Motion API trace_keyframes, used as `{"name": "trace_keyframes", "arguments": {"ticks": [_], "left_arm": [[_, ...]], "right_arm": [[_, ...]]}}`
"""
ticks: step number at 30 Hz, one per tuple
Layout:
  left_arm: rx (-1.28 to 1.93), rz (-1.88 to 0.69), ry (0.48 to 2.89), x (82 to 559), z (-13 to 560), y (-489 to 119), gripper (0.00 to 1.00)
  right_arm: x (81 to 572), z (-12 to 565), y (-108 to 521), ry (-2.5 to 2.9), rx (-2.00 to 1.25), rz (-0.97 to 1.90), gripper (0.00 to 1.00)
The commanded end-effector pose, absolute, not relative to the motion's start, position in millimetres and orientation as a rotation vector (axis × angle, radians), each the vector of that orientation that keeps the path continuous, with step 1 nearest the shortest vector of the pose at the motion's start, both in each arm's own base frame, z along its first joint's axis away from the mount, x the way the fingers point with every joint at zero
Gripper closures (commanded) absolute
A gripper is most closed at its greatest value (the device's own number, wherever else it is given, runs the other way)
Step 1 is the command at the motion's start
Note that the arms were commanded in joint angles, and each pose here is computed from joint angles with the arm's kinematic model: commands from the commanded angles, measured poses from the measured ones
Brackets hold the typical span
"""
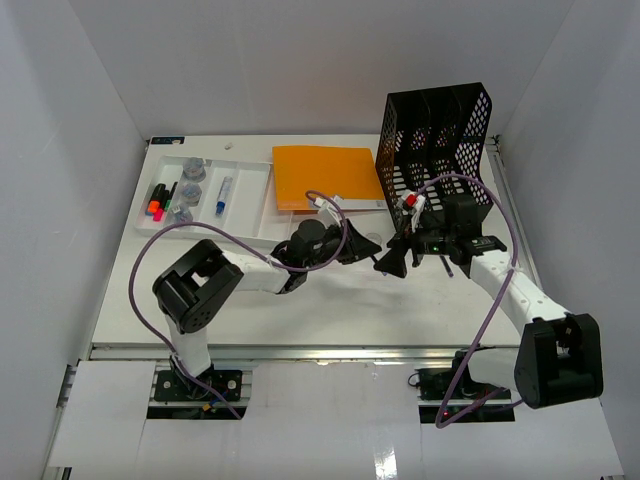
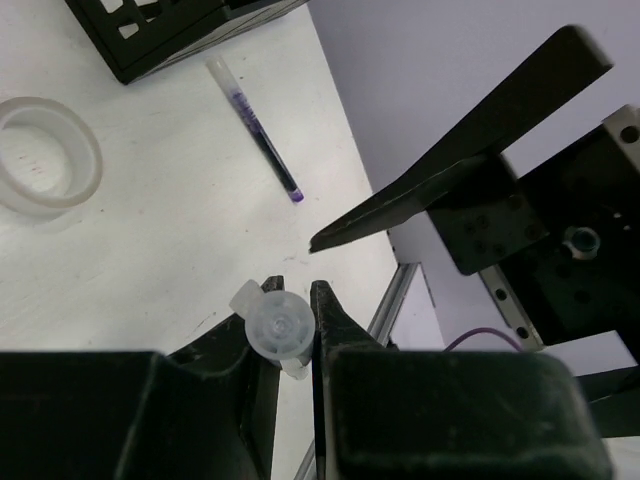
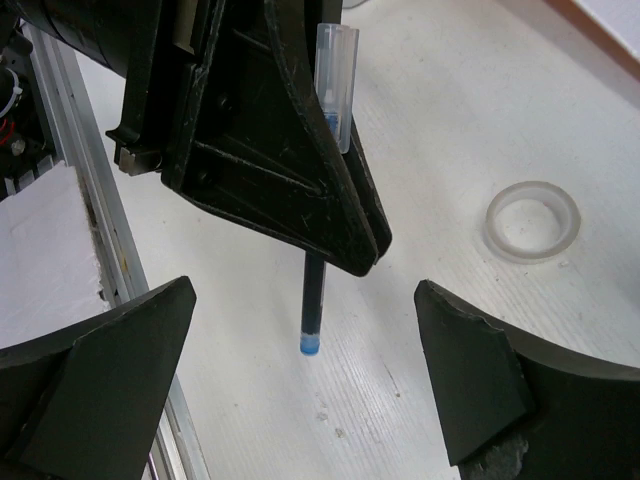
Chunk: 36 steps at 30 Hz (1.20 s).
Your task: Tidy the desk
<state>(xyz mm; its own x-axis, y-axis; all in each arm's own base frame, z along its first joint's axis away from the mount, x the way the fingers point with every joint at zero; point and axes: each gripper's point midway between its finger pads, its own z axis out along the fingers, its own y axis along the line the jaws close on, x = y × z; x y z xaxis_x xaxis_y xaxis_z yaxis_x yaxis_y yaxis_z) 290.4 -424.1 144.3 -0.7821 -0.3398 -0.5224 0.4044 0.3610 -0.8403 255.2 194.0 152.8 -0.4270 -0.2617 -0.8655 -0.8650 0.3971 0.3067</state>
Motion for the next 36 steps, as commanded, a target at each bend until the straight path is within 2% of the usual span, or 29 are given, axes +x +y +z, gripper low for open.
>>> {"name": "trace_keyframes", "arguments": {"ticks": [1, 6, 11, 13, 17, 21, 26, 30, 34, 36], "left_arm": [[0.103, -1.249, 2.05, 310.7, 153.1, -383.1, 1.0], [0.038, -0.975, 2.101, 356.6, 153.1, -296.9, 1.0], [0.06, -0.622, 2.19, 392.1, 151.7, -206.2, 1.0], [0.03, -0.44, 2.188, 417.7, 158.7, -157.0, 1.0], [0.002, -0.186, 2.198, 455.9, 163.6, -95.9, 1.0], [-0.008, -0.061, 2.24, 492.4, 151.2, -68.5, 1.0], [0.034, 0.002, 2.295, 518.4, 130.4, -64.7, 0.99], [0.046, 0.033, 2.33, 530.3, 116.2, -62.5, 0.85], [0.042, 0.034, 2.352, 536.7, 106.3, -63.8, 0.56], [0.035, 0.028, 2.355, 538.4, 104.8, -64.8, 0.46]], "right_arm": [[258.7, 164.4, 182.1, 1.803, -1.031, 0.915, 0.09], [260.8, 169.9, 165.2, 1.763, -1.051, 0.861, 0.1], [268.2, 168.0, 152.4, 1.779, -1.039, 0.781, 0.1], [272.6, 166.9, 146.9, 1.794, -1.019, 0.76, 0.1], [274.7, 166.7, 140.5, 1.801, -0.994, 0.758, 0.1], [279.4, 164.3, 132.4, 1.819, -0.968, 0.734, 0.1], [297.4, 154.1, 103.3, 1.923, -0.842, 0.632, 0.1], [309.8, 143.9, 80.7, 2.008, -0.757, 0.523, 0.1], [316.9, 133.8, 60.3, 2.06, -0.708, 0.397, 0.1], [319.3, 128.7, 51.5, 2.083, -0.694, 0.337, 0.1]]}}
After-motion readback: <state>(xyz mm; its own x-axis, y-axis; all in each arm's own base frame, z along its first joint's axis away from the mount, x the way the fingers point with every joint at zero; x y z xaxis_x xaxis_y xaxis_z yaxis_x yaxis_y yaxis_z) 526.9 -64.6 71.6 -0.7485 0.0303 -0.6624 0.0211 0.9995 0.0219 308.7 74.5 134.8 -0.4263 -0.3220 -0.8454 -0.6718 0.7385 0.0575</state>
